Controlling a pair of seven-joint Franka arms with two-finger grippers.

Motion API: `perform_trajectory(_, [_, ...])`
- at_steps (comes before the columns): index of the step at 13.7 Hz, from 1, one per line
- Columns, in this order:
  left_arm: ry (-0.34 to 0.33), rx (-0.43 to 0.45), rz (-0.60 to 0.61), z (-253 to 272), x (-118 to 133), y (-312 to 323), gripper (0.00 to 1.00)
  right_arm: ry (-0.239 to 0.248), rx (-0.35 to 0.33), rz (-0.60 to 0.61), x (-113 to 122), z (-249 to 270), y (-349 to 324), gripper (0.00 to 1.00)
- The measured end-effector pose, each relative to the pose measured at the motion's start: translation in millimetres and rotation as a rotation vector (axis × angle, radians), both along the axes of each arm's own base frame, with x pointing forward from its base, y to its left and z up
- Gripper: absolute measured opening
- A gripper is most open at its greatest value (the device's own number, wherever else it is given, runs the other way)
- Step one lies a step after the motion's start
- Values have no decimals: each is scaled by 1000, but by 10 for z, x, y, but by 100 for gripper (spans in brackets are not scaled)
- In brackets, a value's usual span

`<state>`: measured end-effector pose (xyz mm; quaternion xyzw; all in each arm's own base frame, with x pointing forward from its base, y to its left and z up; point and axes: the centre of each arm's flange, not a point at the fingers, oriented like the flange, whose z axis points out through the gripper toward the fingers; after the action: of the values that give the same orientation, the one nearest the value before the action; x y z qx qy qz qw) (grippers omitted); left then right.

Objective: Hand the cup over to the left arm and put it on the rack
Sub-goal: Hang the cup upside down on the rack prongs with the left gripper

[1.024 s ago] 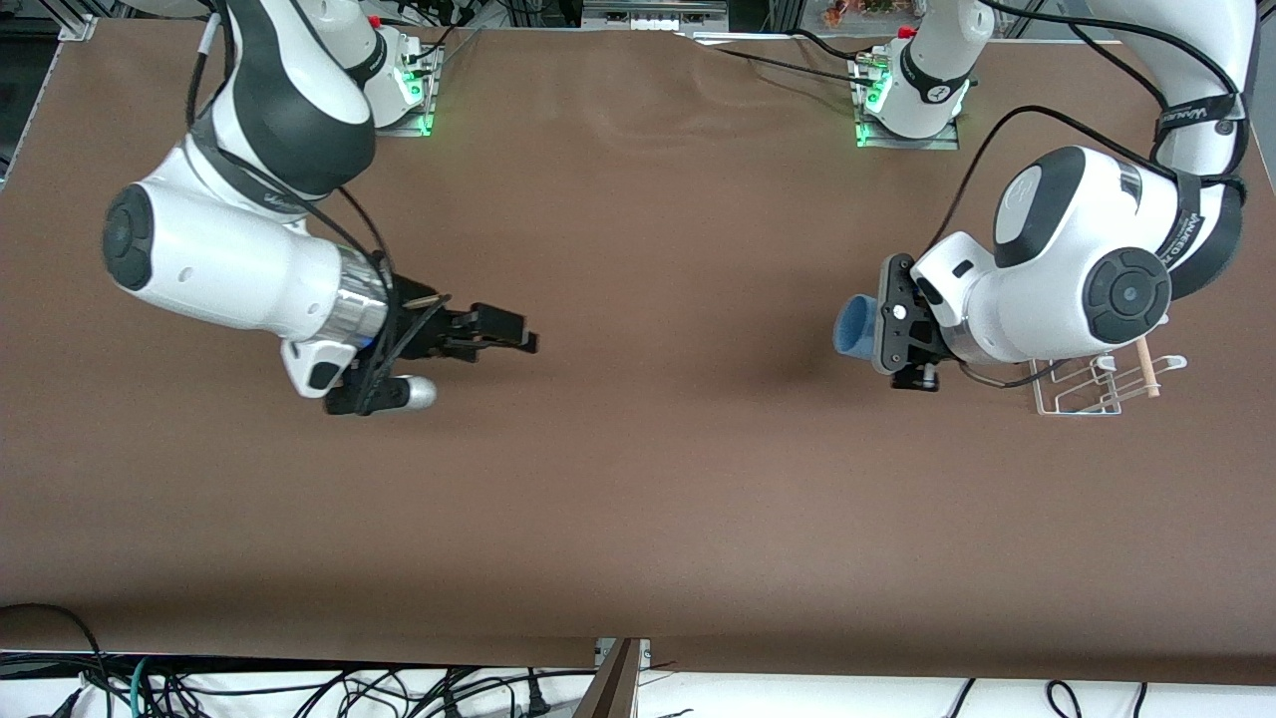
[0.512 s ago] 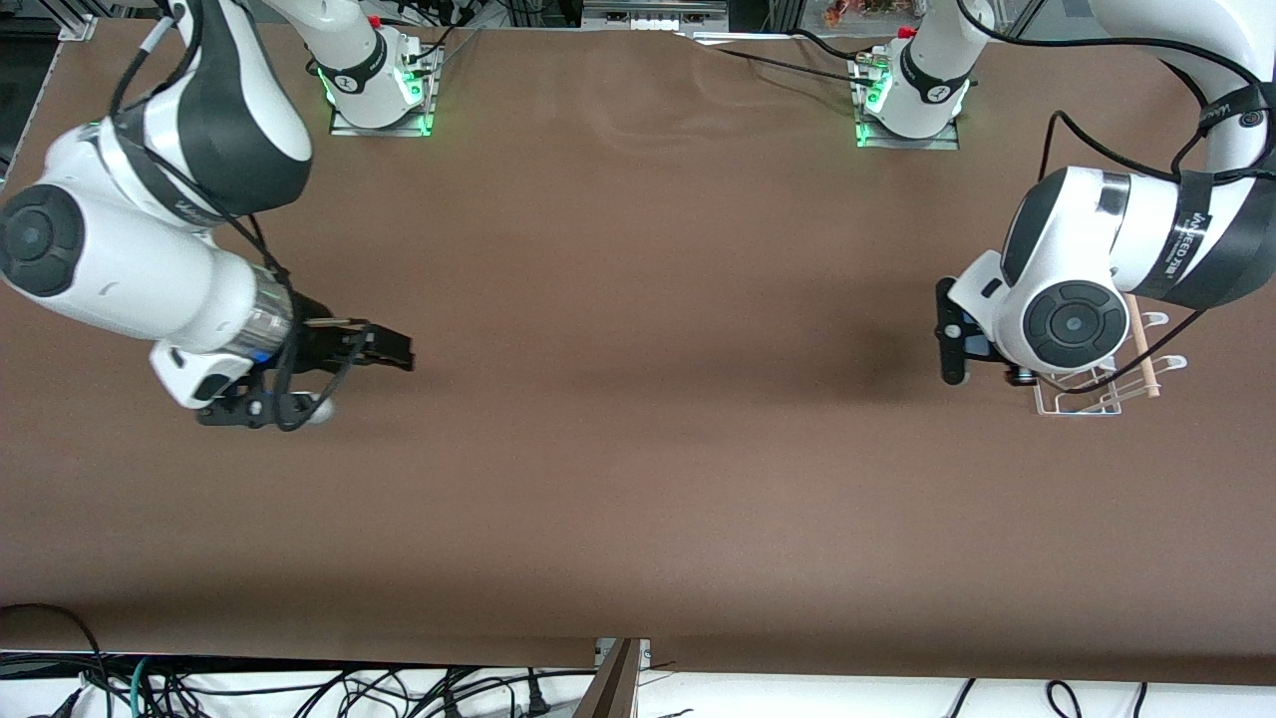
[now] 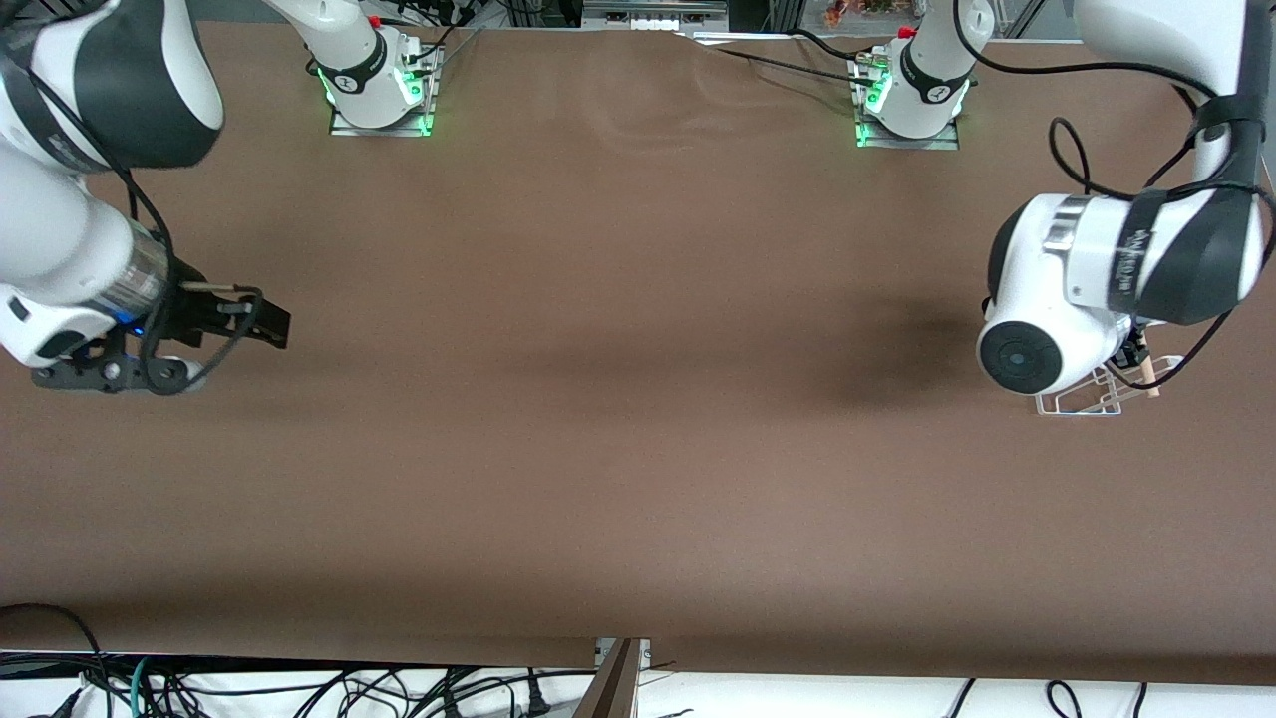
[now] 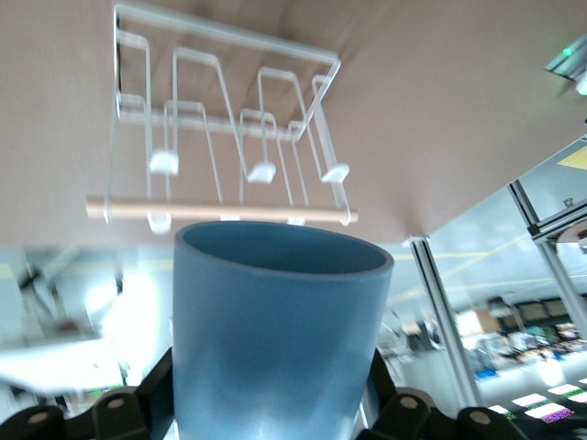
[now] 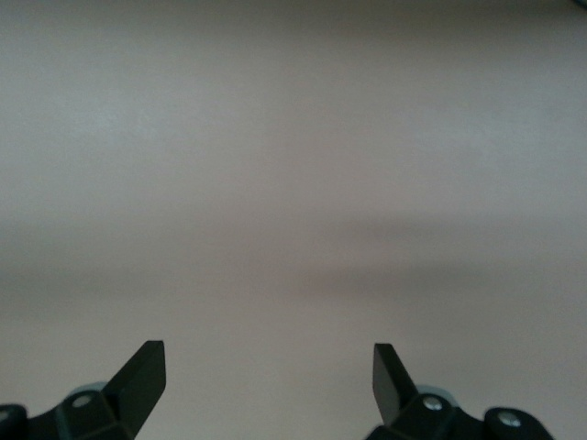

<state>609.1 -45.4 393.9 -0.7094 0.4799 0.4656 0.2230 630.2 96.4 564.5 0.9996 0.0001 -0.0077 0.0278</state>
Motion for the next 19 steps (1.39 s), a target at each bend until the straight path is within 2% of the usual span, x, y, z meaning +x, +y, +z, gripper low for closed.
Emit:
perform_trajectory(3, [-111, 241, 178, -329, -136, -69, 81, 4, -12, -24, -284, 143, -178, 100])
perform_trajectory(5, [-147, 350, 235, -570, -193, -87, 81, -3, -15, -46, -395, 239, -358, 100])
perform_trajectory(8, [-121, 483, 244, -802, -233, 242, 81, -42, -15, -74, -500, 482, -608, 100])
perform_trajectory(10, [-98, 559, 203, -965, -259, 397, 81, -48, -16, -78, -549, 545, -630, 100])
perform_trajectory(12, [-81, 576, 186, -1086, -266, 413, 81, -16, -20, -64, -583, 495, -630, 100])
perform_trajectory(14, [-80, 570, 173, -1161, -254, 405, 81, 17, -21, 0, -609, 452, -650, 100])
perform_trajectory(19, [-97, 544, 190, -1289, -208, 635, 81, 36, -21, 31, -627, 441, -692, 100])
